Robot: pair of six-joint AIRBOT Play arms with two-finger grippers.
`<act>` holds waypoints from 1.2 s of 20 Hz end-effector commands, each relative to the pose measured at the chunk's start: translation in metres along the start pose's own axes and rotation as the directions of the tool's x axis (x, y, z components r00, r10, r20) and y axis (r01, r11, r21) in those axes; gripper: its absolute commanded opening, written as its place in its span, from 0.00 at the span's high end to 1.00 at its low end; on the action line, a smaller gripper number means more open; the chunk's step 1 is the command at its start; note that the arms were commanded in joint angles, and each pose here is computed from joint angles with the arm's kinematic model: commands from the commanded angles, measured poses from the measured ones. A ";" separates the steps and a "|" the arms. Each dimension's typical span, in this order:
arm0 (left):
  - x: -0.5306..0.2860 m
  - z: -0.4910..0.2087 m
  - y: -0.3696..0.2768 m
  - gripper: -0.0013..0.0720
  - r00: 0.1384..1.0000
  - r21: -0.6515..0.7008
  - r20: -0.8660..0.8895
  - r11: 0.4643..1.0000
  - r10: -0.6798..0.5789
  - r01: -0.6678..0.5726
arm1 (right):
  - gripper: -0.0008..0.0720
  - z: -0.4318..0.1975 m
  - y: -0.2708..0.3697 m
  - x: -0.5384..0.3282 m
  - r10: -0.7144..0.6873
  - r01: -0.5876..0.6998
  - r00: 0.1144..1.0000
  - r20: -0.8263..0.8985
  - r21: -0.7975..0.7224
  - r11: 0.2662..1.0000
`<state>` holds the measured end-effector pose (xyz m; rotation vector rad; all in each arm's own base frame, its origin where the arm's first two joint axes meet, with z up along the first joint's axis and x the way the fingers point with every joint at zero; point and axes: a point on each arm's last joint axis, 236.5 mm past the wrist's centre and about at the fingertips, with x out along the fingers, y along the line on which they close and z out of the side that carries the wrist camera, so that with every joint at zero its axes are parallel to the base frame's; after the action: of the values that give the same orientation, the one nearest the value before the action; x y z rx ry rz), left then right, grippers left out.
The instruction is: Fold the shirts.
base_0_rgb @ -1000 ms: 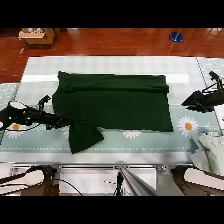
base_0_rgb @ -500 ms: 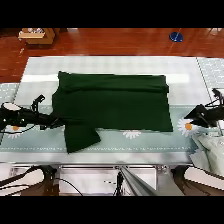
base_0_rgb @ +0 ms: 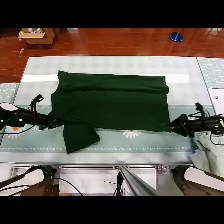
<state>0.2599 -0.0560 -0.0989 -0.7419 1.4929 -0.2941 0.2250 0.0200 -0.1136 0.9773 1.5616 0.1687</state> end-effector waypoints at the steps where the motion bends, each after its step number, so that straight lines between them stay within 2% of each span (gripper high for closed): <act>1: 0.000 -0.002 -0.002 0.95 1.000 -0.002 -0.007 1.000 -0.009 0.009 | 0.65 -0.007 0.003 0.025 -0.037 0.036 0.999 -0.009 -0.048 0.998; 2: -0.001 -0.002 -0.003 0.95 1.000 0.005 -0.009 1.000 -0.014 0.014 | 0.89 -0.005 0.012 0.026 -0.012 0.012 1.000 -0.005 -0.047 0.999; 3: -0.002 -0.002 -0.007 0.95 1.000 0.025 -0.007 0.999 -0.028 0.028 | 0.95 -0.004 0.023 0.023 0.022 -0.023 1.000 -0.007 -0.054 0.998; 7: -0.043 0.023 -0.050 0.95 0.987 0.120 0.113 0.988 -0.113 0.099 | 0.95 0.009 0.085 -0.025 0.130 -0.108 0.989 0.076 -0.238 0.965; 10: -0.102 0.054 -0.105 0.95 0.939 0.265 0.290 0.958 -0.186 0.108 | 0.95 0.030 0.139 -0.085 0.188 -0.062 0.943 0.275 -0.408 0.911; 12: -0.132 0.075 -0.132 0.95 0.888 0.314 0.393 0.943 -0.238 0.114 | 0.95 0.048 0.172 -0.124 0.249 -0.036 0.877 0.411 -0.461 0.887; 16: -0.129 0.114 -0.154 0.95 0.843 0.335 0.474 0.937 -0.256 0.096 | 0.95 0.100 0.191 -0.157 0.268 0.036 0.745 0.611 -0.438 0.898; 24: -0.098 0.200 -0.146 0.95 0.845 0.295 0.487 0.952 -0.220 0.078 | 0.96 0.183 0.200 -0.084 0.189 0.110 0.715 0.673 -0.376 0.920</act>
<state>0.4498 -0.0622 0.0582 -0.6517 0.8790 -0.3965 0.4424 0.0200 0.0405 0.6513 0.7772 0.1702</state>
